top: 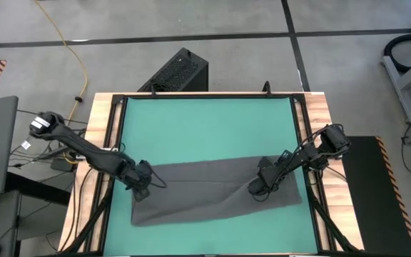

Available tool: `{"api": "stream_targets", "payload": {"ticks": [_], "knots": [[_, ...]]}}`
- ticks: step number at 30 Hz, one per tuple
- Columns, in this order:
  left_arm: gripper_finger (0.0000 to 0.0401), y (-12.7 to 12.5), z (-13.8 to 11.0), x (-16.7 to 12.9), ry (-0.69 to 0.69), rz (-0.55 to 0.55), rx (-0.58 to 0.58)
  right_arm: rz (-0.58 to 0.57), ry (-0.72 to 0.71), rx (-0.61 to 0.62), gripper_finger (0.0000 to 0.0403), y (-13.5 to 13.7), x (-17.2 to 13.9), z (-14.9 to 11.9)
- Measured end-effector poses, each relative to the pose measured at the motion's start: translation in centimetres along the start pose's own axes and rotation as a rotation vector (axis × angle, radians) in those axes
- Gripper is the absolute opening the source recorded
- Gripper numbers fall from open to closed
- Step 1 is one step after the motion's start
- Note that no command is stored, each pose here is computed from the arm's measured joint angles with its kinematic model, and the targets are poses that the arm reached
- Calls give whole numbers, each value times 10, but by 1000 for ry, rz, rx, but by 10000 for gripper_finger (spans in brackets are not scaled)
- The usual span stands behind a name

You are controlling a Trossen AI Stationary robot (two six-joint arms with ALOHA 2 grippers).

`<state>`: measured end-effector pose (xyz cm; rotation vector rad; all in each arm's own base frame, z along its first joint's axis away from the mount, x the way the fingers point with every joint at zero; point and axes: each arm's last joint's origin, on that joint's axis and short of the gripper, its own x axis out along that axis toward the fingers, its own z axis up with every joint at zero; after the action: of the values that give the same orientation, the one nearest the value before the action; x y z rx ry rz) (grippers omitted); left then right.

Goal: Roll towel
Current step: Roll the gray towel

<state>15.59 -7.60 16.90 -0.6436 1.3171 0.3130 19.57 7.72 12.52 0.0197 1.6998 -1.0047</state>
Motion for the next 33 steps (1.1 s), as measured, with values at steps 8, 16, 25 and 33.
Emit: {"api": "stream_targets", "payload": {"ticks": [8, 16, 25, 33], "knots": [[192, 3, -10, 1, -66, 139, 122, 34, -45, 13, 202, 4, 0, 3], [193, 1, -24, 10, -19, 227, 322, 32, -51, -1, 202, 5, -1, 1], [192, -6, -29, 10, -110, 204, 365, 32, -50, 0, 202, 5, -1, 1], [192, -8, -27, 10, -121, 195, 423, 33, -49, 0, 202, 5, -1, 1]]}}
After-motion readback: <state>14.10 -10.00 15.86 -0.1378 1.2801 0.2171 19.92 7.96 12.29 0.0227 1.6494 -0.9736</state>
